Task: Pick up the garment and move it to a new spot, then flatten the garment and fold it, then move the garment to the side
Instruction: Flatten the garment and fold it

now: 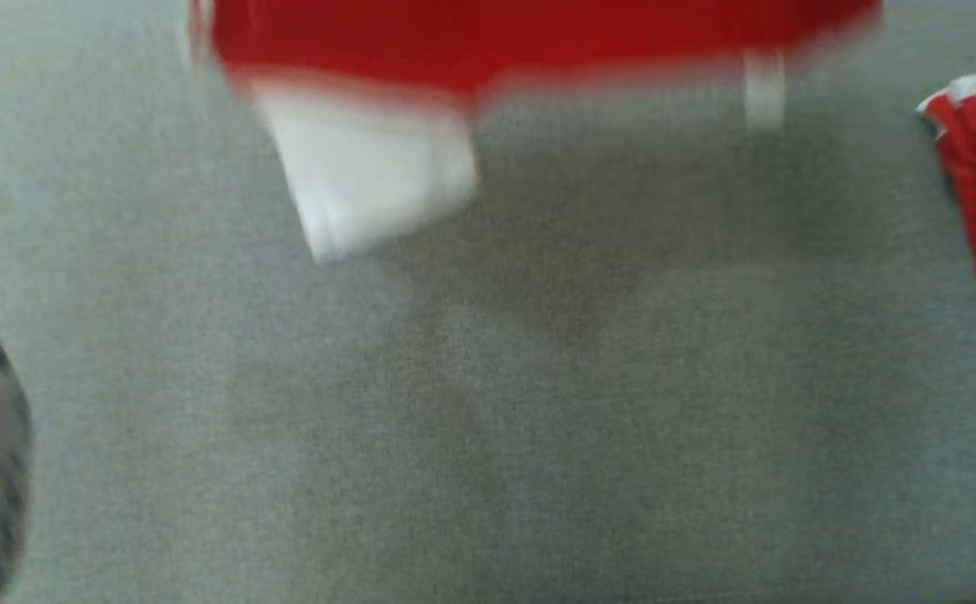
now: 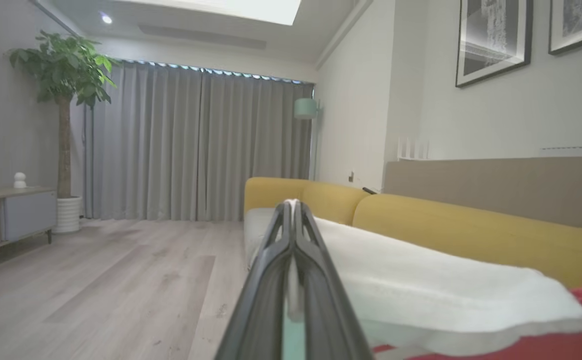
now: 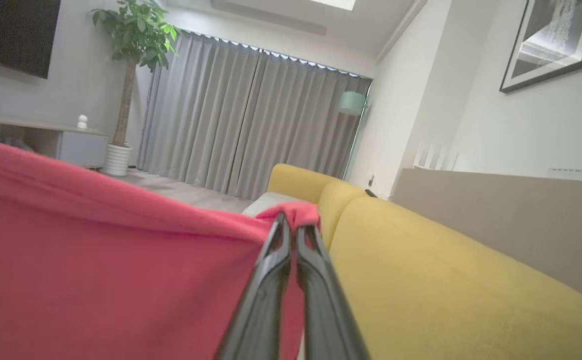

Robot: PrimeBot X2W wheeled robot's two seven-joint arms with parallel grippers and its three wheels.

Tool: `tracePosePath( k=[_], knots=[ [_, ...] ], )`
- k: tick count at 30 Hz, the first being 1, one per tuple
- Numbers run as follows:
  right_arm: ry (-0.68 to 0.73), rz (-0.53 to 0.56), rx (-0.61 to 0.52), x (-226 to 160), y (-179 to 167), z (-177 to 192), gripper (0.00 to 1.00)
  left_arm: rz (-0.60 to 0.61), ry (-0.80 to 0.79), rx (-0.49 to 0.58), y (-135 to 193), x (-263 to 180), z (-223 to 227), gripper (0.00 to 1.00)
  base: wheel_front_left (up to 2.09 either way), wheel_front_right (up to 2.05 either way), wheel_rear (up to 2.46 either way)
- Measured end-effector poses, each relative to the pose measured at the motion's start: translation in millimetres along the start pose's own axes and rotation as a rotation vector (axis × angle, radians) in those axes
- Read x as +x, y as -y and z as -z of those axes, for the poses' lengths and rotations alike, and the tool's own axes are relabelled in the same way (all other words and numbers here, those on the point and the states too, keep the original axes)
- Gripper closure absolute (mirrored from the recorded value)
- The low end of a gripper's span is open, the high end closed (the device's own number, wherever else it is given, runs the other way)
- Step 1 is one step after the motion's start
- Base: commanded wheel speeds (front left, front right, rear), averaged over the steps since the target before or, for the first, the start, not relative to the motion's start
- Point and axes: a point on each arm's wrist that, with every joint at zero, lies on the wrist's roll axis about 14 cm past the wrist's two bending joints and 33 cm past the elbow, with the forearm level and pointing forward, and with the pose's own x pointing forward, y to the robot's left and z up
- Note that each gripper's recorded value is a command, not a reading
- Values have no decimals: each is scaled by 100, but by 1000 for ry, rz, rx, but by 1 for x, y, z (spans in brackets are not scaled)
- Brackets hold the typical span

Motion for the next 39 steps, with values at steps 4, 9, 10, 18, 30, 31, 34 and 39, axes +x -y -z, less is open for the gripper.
tracePosePath(
  k=[4,9,10,18,30,31,34,39],
  knots=[
    [77,33,-17,42,8,-8,100,-34,117,33,-15,38,-22,100,0,0,0],
    [34,26,-8,56,-5,22,100,-57,166,49,-28,48,-20,100,0,0,0],
    [6,13,-8,54,-12,33,100,-54,149,60,-29,46,-12,100,0,0,0],
    [-325,-89,5,-10,-56,150,100,-9,-117,111,-23,-7,98,100,0,0,0],
    [-686,-237,-37,-125,-93,209,100,133,-517,221,-7,-175,205,100,0,0,0],
    [-706,-244,-38,-133,-94,209,100,134,-547,218,-8,-190,209,100,0,0,0],
    [-770,-259,-39,-156,-98,209,100,156,-634,213,-4,-228,215,100,0,0,0],
    [-859,-273,-42,-191,-97,205,100,184,-725,207,-1,-274,209,100,0,0,0]
  ],
)
